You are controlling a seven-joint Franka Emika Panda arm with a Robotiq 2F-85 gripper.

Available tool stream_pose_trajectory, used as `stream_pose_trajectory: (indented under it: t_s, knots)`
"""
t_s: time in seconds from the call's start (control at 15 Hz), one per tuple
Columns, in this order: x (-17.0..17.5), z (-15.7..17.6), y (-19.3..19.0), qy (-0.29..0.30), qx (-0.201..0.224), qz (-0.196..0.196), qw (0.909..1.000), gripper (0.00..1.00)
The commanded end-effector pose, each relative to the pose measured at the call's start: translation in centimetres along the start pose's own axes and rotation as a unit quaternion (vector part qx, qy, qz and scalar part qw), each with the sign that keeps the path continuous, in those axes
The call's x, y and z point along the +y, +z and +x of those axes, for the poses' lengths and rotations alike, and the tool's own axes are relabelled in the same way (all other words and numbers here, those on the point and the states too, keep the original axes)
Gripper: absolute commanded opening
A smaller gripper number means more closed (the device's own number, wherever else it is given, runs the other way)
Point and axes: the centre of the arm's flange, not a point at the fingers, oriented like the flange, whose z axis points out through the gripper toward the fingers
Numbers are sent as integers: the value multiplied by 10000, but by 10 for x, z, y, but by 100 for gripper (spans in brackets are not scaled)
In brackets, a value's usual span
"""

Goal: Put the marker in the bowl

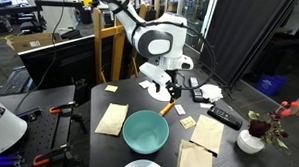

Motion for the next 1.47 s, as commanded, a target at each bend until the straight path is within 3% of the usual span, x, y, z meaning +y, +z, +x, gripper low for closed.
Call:
stream_pose_trajectory:
  t_s: [0.0,1.27,1.33,1.4]
  knots:
    - [12,18,11,-255,-40,-30,9997,100]
    - [21,41,60,-542,-131,48,9984,100]
    - [21,42,62,-554,-137,55,9984,78]
    - [21,42,63,-568,-144,61,9983,72]
